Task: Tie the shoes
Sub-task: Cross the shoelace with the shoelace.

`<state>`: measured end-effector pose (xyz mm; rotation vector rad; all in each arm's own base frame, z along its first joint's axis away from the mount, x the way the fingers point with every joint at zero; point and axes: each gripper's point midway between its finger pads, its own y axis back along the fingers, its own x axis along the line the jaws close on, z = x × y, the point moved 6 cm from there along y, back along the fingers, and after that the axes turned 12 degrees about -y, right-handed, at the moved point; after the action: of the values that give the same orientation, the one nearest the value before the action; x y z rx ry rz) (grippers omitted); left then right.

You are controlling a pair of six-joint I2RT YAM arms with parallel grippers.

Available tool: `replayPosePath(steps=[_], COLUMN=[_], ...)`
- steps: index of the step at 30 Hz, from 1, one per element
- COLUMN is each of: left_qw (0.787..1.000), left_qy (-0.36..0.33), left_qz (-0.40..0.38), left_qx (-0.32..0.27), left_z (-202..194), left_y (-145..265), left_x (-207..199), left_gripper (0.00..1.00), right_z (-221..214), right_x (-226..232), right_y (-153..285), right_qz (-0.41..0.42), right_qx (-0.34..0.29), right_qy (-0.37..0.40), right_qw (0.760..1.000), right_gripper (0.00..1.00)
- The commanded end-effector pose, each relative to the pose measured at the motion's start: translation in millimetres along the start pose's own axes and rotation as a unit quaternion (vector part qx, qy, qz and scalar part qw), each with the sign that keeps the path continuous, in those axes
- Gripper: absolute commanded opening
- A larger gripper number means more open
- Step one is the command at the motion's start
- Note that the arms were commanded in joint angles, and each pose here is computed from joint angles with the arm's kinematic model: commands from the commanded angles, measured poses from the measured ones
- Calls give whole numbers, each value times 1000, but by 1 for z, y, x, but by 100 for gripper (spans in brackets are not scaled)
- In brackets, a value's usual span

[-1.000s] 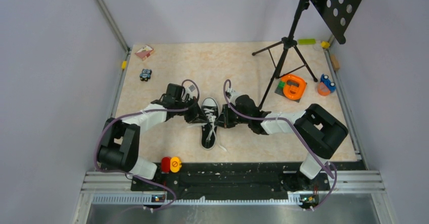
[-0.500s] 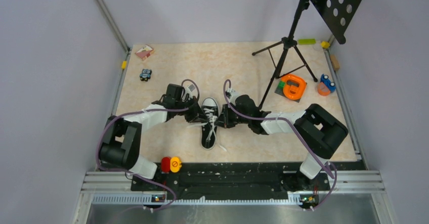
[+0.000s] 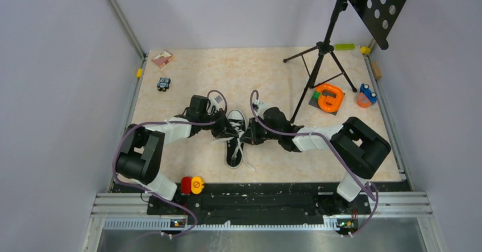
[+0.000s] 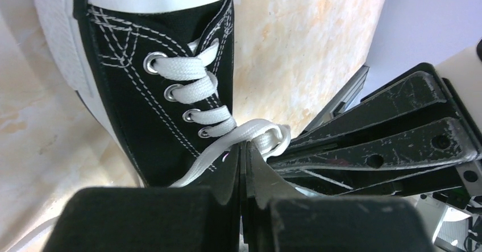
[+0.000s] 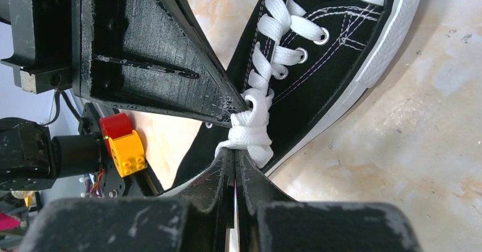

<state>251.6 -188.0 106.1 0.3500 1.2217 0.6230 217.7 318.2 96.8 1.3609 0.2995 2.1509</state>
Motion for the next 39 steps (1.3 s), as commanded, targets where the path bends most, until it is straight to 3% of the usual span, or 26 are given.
replayPosePath(steps=[1, 10, 17, 36, 39], left_qw=[999, 996, 998, 996, 995], left_qy=[-16, -22, -38, -89, -92], left_qz=[-33, -82, -30, 26, 24], left_qx=[-11, 21, 50, -6, -8], left_z=[7, -4, -22, 11, 14], left_y=[-3, 2, 16, 37, 38], left_x=[-10, -20, -13, -34, -36], left_gripper=[0, 0, 0, 0, 7], right_z=[12, 12, 8, 4, 4], right_x=[28, 25, 16, 8, 7], right_y=[-2, -6, -5, 2, 3], right_qz=[41, 33, 14, -5, -6], right_qx=[-15, -16, -18, -22, -24], right_qy=[29, 27, 22, 23, 24], right_qw=[999, 999, 999, 999, 999], right_gripper=[0, 0, 0, 0, 0])
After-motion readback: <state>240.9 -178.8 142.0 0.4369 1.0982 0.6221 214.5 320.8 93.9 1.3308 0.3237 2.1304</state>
